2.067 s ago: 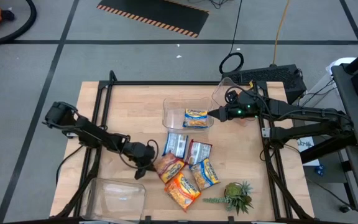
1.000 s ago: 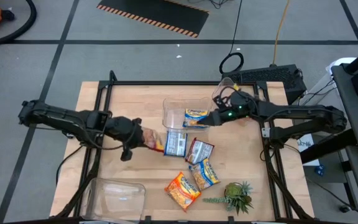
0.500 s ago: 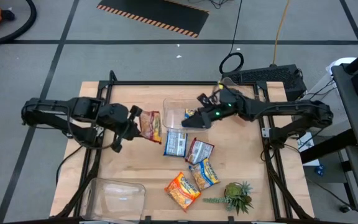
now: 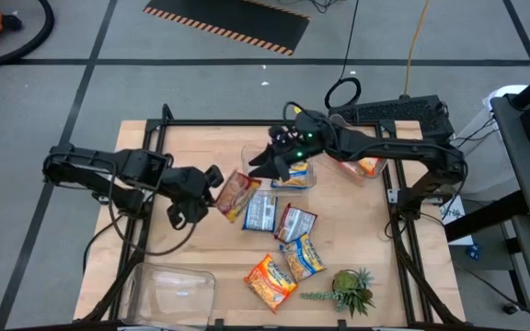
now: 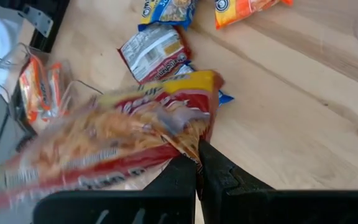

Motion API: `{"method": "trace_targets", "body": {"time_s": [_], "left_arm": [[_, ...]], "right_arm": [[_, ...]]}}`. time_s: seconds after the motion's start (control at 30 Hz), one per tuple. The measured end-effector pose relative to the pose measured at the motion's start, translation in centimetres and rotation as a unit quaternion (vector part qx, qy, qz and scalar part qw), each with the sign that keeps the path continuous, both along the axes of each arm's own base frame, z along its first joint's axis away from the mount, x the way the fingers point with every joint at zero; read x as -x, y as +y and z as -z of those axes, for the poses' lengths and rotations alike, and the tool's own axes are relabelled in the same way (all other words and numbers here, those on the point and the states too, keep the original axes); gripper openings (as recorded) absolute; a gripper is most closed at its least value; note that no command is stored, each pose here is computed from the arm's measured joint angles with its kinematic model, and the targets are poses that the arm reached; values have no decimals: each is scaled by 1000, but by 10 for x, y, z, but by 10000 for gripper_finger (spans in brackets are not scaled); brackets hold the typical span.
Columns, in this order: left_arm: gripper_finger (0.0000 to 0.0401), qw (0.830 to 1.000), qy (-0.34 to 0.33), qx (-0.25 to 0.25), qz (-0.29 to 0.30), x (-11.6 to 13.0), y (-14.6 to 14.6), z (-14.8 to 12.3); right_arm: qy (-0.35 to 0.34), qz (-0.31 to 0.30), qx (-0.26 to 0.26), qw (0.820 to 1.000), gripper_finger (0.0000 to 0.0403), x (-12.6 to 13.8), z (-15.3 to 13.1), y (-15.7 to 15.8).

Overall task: Sort Maruchan noodles
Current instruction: Put the bottom red noodle pack into the bottom transparent bin

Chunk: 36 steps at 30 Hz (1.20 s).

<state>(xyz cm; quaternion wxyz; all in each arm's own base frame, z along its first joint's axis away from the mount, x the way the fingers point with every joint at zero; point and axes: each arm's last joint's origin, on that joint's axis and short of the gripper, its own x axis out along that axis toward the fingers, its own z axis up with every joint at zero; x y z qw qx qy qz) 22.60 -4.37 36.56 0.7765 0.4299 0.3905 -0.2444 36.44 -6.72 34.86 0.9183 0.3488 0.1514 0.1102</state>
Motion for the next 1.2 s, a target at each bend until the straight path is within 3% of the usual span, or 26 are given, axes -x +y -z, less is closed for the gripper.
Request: {"method": "trace_targets", "body": {"time_s": [0.17,0.47,0.67,0.83,0.97,1.07,1.2], "left_arm": [[1,1000,-3,-4,-8,1,-3,-1],[1,998,-4,22,-52,1,-3,-1],[1,988,-6,68,-141,-1,6,-1],[1,959,-59,104,-258,-9,22,-6],[1,919,-104,153,-348,-15,38,-11],[1,895,-112,177,-394,-16,47,-11],[1,877,-104,181,-434,-13,56,-9]], "right_arm": [[-11,-20,50,998,332,-9,11,-2],[13,-50,42,998,322,-20,26,16],[70,-31,44,996,322,-19,36,32],[114,33,79,990,322,-19,43,49],[105,71,104,987,322,-21,41,62],[111,85,116,983,322,-19,40,69],[113,108,132,979,322,-13,34,73]]}}
